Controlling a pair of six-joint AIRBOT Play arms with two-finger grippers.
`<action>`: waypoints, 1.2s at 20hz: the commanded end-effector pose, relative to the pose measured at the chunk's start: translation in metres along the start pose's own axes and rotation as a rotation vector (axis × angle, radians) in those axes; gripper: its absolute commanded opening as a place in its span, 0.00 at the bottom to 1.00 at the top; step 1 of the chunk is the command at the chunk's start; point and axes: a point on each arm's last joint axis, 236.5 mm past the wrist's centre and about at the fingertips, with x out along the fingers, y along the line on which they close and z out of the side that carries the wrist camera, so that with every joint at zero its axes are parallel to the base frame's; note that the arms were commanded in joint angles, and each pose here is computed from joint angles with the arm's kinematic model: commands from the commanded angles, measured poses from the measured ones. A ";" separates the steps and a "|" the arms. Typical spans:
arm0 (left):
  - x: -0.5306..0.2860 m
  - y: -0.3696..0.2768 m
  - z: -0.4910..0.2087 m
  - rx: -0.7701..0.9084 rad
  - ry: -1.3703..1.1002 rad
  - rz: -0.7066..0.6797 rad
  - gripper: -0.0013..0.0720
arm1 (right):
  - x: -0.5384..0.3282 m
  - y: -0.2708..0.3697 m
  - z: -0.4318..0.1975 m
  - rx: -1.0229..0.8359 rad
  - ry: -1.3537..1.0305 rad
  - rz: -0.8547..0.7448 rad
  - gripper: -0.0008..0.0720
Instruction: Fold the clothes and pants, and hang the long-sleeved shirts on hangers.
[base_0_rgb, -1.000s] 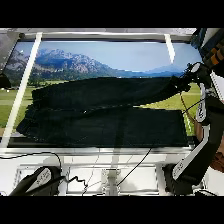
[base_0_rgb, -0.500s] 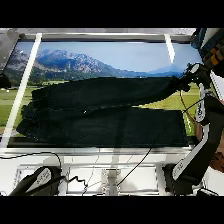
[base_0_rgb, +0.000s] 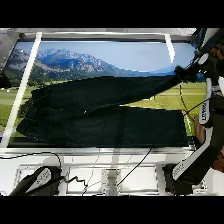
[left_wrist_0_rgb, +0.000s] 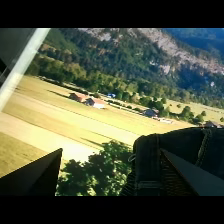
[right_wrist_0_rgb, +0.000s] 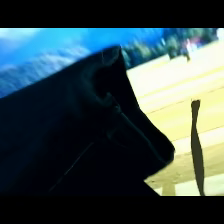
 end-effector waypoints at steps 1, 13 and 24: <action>0.000 0.000 0.000 0.000 0.000 0.000 0.95 | -0.050 0.010 0.027 -0.078 -0.126 0.010 0.04; -0.006 0.003 -0.050 -0.018 0.210 -0.013 0.75 | -0.086 0.007 -0.049 -0.156 -0.184 0.007 0.04; -0.016 0.057 -0.082 -0.103 0.315 0.099 0.75 | -0.063 -0.077 -0.242 -0.253 0.200 -0.221 0.04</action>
